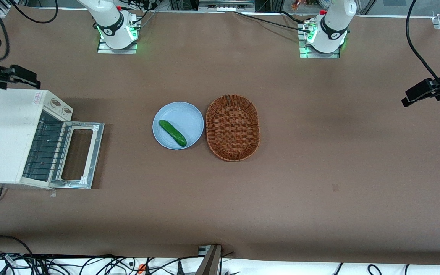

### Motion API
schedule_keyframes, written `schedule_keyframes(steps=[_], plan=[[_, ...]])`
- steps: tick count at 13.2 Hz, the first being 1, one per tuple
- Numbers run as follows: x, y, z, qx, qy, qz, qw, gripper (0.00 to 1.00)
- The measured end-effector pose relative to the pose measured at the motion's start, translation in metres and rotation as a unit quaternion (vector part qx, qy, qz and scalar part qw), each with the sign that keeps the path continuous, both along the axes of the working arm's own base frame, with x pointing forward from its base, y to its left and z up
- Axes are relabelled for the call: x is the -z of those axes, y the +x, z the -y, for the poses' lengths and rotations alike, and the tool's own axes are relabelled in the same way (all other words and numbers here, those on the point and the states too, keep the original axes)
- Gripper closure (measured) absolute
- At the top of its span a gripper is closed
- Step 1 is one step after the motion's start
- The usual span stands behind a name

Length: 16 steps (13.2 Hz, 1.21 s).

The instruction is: Open oven door with right arm only

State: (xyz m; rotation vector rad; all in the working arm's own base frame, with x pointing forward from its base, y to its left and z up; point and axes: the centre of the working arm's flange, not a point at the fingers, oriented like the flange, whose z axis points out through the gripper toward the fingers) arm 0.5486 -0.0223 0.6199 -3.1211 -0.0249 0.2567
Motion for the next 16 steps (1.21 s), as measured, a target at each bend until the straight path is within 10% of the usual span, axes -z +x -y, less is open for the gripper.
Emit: schedule_keyframes(steps=[16], plan=[[-0.019, -0.009, 0.005, 0.003, 0.0, 0.026, 0.9997, 0.0]])
